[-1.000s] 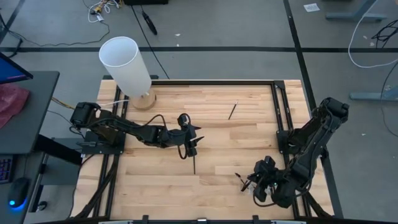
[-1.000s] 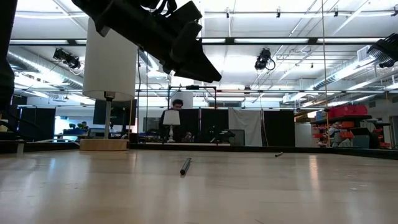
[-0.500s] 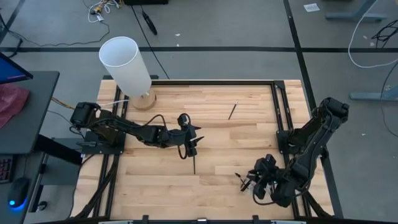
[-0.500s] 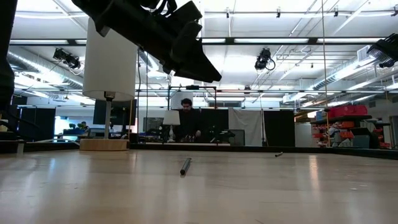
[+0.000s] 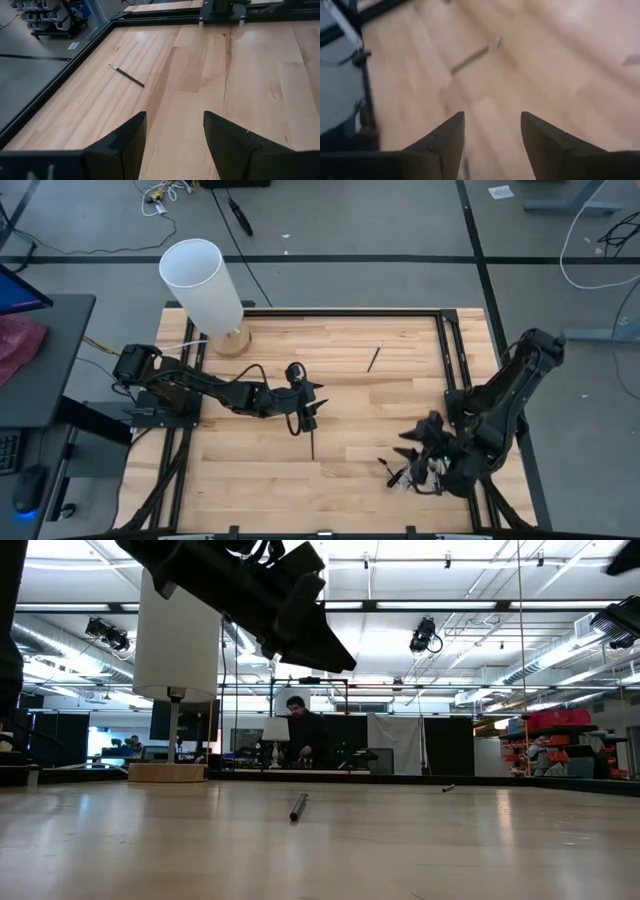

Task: Pick & Place Makeup Supplies
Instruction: Put the silver makeup brush into the transparent organizer

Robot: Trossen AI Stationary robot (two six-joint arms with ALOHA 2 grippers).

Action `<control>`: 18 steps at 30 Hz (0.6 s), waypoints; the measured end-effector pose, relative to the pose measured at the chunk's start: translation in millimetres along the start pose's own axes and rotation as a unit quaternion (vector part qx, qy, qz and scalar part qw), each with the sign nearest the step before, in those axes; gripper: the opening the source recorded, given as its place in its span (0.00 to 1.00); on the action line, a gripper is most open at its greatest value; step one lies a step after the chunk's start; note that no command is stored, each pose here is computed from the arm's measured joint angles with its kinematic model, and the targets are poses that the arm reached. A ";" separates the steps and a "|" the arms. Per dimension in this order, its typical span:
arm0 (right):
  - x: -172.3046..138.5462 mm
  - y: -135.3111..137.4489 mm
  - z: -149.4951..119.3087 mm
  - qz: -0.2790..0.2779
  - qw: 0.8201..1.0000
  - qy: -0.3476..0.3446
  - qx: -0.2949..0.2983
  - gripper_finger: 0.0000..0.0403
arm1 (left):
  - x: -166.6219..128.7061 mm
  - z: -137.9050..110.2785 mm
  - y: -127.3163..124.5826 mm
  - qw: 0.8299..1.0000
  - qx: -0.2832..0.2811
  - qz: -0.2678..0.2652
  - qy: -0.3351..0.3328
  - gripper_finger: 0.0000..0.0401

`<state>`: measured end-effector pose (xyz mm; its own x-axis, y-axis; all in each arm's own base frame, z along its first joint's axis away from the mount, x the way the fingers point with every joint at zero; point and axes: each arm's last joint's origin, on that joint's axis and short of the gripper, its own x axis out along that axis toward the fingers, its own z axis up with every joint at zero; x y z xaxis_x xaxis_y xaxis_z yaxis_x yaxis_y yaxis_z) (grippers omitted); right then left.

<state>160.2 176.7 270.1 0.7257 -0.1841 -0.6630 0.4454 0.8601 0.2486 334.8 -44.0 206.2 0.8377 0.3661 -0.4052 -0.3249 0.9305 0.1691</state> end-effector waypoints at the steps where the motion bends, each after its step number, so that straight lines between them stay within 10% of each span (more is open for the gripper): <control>1: -0.5 -1.7 3.9 -0.005 1.000 -0.020 -0.009 0.49 | 0.1 0.0 0.1 1.000 -0.004 0.000 0.000 0.50; 18: 85.3 -34.0 30.5 -0.147 0.964 -0.198 -0.100 0.46 | -39.7 -22.7 -23.2 0.981 -0.162 0.033 0.103 0.50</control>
<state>222.9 117.2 226.6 0.7442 -0.5668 -0.3533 0.5808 0.8104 -0.0767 299.1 -79.9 198.0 0.7142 0.3884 -0.5823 -0.5260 0.8467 -0.0803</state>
